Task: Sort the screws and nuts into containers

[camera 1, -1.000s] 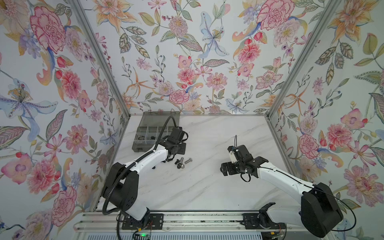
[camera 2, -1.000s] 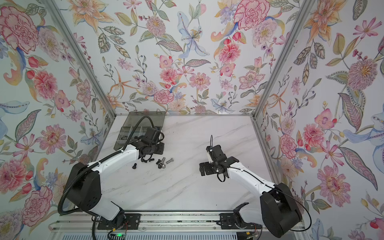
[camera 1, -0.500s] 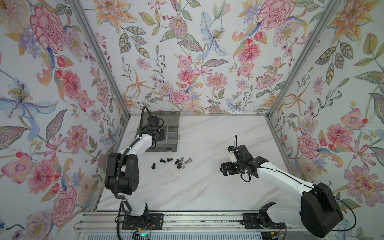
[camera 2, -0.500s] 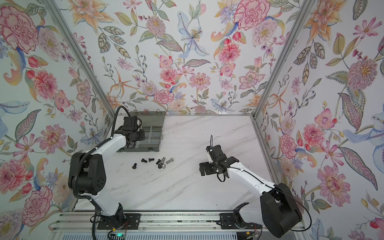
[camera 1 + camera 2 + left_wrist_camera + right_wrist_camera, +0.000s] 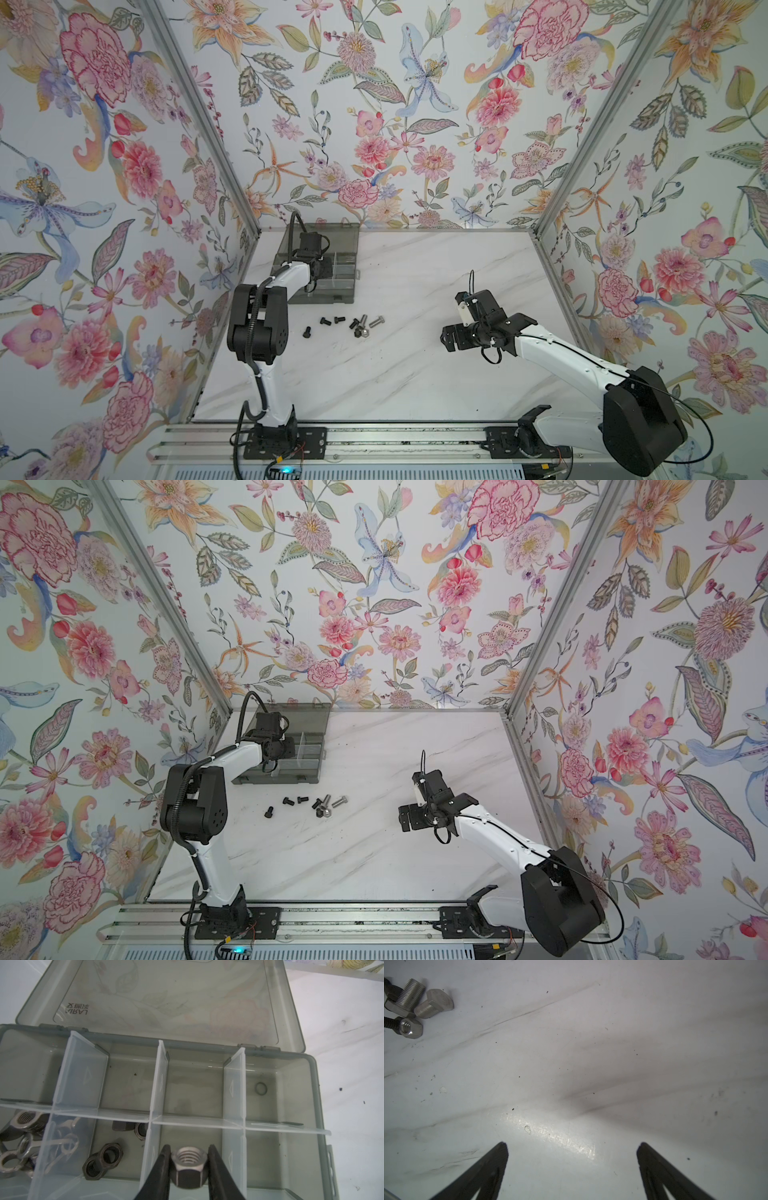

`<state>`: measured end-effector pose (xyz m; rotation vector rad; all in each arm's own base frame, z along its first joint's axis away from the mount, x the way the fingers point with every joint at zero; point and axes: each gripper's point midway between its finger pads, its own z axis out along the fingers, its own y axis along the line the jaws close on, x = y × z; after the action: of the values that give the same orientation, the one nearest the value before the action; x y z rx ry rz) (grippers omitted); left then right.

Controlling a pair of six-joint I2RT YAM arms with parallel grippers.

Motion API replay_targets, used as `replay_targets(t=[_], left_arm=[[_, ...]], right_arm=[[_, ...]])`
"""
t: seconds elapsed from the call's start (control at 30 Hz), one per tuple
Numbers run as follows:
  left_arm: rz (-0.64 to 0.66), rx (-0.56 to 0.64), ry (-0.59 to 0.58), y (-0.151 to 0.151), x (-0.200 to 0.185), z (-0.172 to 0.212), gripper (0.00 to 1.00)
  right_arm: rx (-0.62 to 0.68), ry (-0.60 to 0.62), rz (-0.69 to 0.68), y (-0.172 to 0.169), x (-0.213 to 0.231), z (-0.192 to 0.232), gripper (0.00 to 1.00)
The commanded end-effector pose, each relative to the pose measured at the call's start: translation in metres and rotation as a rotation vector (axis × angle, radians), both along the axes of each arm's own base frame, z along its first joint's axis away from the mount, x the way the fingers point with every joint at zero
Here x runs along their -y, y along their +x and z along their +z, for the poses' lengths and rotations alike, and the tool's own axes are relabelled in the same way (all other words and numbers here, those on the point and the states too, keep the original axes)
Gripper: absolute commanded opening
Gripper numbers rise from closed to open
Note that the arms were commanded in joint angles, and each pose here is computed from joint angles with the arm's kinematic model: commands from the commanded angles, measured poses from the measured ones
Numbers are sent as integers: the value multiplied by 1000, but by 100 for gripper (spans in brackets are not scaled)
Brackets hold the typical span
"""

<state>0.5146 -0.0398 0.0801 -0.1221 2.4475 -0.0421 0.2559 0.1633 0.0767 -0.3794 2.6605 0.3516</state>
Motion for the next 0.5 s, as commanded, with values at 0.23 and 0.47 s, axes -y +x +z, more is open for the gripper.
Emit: replay_targets(t=[0.23, 0.47], left_arm=[[24, 36, -11, 2, -7, 15, 48], [9, 68, -35, -8, -2, 41, 55]], right_arm=[[14, 18, -1, -1, 0, 6, 99], [15, 18, -5, -4, 2, 5, 99]])
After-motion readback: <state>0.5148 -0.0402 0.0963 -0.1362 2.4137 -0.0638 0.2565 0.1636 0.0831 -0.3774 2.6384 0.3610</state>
